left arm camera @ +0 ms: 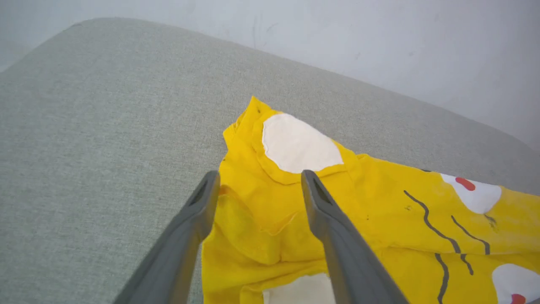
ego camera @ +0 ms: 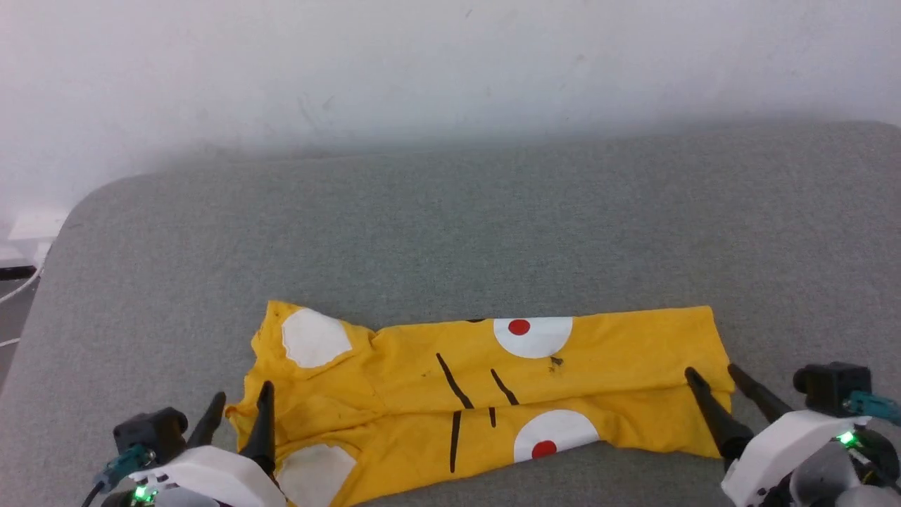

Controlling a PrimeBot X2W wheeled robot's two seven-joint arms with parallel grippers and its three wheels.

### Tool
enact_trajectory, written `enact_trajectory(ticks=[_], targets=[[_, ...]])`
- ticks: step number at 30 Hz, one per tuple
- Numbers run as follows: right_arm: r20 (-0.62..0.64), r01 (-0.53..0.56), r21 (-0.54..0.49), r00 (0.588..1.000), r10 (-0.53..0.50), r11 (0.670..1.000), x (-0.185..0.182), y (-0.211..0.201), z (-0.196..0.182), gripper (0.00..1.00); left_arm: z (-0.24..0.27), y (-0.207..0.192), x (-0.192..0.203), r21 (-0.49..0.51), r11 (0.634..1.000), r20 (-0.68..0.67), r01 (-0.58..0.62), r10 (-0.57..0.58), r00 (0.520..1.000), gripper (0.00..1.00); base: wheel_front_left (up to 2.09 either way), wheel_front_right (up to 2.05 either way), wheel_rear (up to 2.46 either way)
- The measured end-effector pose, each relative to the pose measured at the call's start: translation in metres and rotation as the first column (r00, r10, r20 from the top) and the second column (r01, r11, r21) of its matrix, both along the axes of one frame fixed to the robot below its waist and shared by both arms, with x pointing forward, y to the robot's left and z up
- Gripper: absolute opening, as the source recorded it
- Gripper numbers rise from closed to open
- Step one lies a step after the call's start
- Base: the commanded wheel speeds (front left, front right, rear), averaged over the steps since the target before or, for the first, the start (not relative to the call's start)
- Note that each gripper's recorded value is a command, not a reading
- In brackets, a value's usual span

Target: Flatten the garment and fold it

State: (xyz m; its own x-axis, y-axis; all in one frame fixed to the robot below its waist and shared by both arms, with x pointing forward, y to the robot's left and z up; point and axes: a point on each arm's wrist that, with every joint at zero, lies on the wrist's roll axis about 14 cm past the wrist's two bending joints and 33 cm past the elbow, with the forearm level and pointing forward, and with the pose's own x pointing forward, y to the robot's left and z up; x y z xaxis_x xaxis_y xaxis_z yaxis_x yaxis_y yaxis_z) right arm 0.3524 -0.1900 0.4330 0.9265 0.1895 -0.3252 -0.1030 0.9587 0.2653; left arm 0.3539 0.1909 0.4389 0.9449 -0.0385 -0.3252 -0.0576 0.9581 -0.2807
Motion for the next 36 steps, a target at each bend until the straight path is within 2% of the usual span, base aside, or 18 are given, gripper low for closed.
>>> enact_trajectory(ticks=[3,7,14,17,21,28,29,30,31,33,36], targets=[[0.012,0.058,0.003,0.998,-0.058,0.998,0.001,-0.021,0.016,1.00,0.022,0.004,0.010,0.023,0.999,0.122,-0.022,0.019,0.992,1.00,0.00,0.00,0.00],[-0.064,0.111,-0.016,0.992,-0.112,0.994,0.003,-0.047,0.015,1.00,0.045,0.013,0.020,0.085,0.995,0.232,-0.044,0.023,0.972,1.00,0.00,0.00,0.00],[-0.277,0.078,-0.013,0.958,-0.079,0.997,0.016,-0.050,-0.010,1.00,0.114,0.024,0.028,0.149,0.981,0.475,-0.125,0.040,0.879,1.00,0.00,0.00,0.00],[-0.366,0.045,0.008,0.930,-0.039,0.999,0.021,-0.040,-0.023,1.00,0.123,0.029,0.021,0.165,0.974,0.510,-0.152,0.047,0.859,1.00,0.00,0.00,0.00],[-0.457,-0.009,0.026,0.889,0.020,1.000,0.027,-0.022,-0.039,1.00,0.115,0.032,0.014,0.168,0.972,0.500,-0.167,0.062,0.864,1.00,0.00,0.00,0.00],[-0.614,-0.065,0.075,0.783,0.098,0.995,0.022,0.001,-0.065,1.00,0.105,0.036,0.010,0.185,0.967,0.480,-0.177,0.068,0.875,1.00,0.00,0.00,0.00],[-0.633,-0.078,0.081,0.766,0.112,0.994,0.020,0.004,-0.066,0.89,0.103,0.037,0.009,0.186,0.966,0.477,-0.181,0.072,0.876,1.00,0.00,0.00,0.00],[-0.649,-0.088,0.095,0.750,0.129,0.992,0.018,0.008,-0.067,0.32,0.101,0.037,0.008,0.183,0.966,0.472,-0.182,0.076,0.878,1.00,0.00,0.00,0.00],[-0.659,-0.095,0.112,0.738,0.145,0.989,0.015,0.012,-0.066,0.00,0.098,0.037,0.007,0.181,0.967,0.464,-0.181,0.078,0.883,1.00,0.00,0.00,0.00],[-0.667,-0.107,0.122,0.727,0.161,0.987,0.012,0.016,-0.065,0.00,0.096,0.036,0.006,0.182,0.966,0.458,-0.181,0.080,0.885,1.00,0.00,0.00,0.00],[-0.655,-0.117,0.122,0.736,0.168,0.986,0.011,0.019,-0.061,0.00,0.095,0.033,0.007,0.197,0.965,0.458,-0.173,0.065,0.887,1.00,0.00,0.00,0.00]])
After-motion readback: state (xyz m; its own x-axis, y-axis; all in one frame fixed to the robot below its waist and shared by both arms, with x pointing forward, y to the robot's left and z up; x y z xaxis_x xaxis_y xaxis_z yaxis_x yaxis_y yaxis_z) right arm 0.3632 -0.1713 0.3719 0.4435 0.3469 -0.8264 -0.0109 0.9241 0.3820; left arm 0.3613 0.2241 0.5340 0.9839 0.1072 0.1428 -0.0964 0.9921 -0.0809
